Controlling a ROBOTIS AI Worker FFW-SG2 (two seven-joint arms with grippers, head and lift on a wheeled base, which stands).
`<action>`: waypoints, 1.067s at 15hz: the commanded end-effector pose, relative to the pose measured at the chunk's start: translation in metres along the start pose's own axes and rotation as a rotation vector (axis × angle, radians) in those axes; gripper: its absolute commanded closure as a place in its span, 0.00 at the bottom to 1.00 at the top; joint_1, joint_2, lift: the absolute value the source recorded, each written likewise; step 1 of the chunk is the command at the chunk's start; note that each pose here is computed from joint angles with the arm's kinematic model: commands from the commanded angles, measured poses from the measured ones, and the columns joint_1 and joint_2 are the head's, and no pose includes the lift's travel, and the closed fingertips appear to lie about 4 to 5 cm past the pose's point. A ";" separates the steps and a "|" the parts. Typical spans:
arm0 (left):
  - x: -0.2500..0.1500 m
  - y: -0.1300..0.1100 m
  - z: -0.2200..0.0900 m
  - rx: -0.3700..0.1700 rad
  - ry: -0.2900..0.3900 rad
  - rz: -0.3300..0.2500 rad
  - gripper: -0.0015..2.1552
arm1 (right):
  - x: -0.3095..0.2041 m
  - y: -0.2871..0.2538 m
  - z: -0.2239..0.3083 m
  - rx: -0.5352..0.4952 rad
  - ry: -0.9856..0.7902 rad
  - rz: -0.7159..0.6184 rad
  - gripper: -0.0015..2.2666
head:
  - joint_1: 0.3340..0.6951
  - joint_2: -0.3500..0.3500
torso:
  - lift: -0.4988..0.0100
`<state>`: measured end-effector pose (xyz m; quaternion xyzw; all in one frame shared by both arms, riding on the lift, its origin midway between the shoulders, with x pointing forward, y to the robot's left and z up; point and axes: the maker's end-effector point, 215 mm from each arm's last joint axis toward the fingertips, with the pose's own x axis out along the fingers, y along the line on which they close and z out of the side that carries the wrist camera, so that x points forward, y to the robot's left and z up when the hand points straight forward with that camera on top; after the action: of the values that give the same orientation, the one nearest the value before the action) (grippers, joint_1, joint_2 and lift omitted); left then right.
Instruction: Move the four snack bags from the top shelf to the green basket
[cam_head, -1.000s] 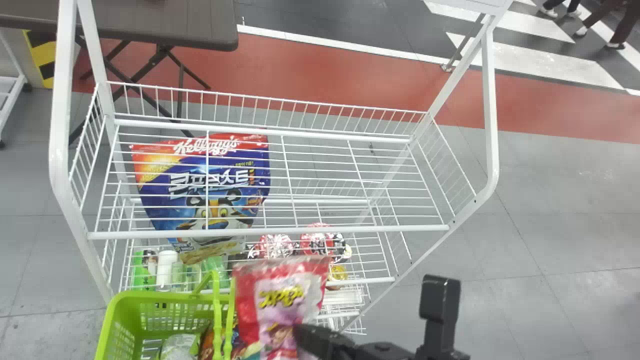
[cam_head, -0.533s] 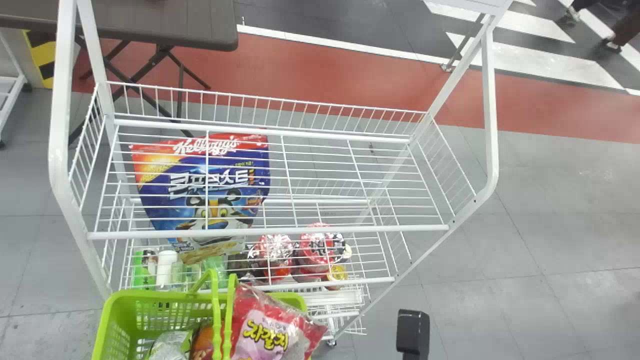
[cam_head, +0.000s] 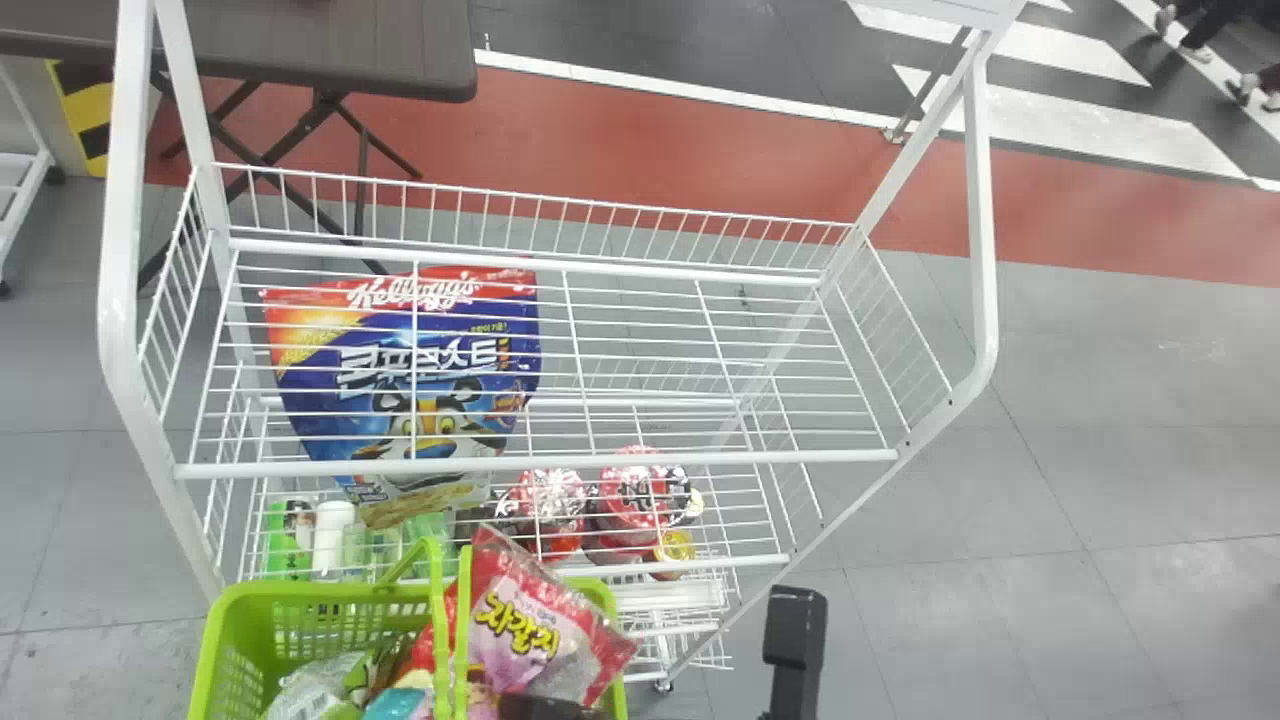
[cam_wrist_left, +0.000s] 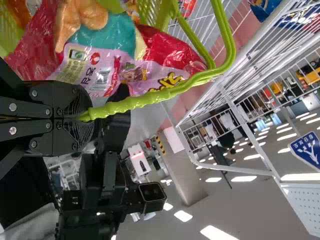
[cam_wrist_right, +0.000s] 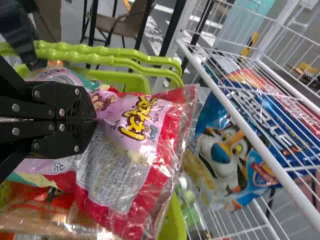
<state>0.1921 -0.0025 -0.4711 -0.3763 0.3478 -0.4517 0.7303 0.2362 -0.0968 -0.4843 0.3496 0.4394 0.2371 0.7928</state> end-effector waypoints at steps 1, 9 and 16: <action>-0.001 0.000 -0.001 0.000 0.002 0.002 0.77 | 0.010 0.011 -0.017 0.002 0.041 0.020 0.01 | 1.00 0.07 | 0.98; 0.000 -0.001 -0.001 0.000 0.002 -0.002 0.77 | -0.036 -0.007 0.036 -0.077 -0.091 -0.072 0.02 | 1.00 0.03 | 0.98; 0.000 0.000 -0.004 -0.005 -0.001 0.002 0.77 | -0.142 0.074 0.213 -0.777 -0.933 -0.302 0.03 | 1.00 0.00 | 0.98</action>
<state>0.1891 -0.0027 -0.4724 -0.3776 0.3487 -0.4499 0.7303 0.3484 -0.2282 -0.3164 0.0870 0.0599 0.0930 0.9900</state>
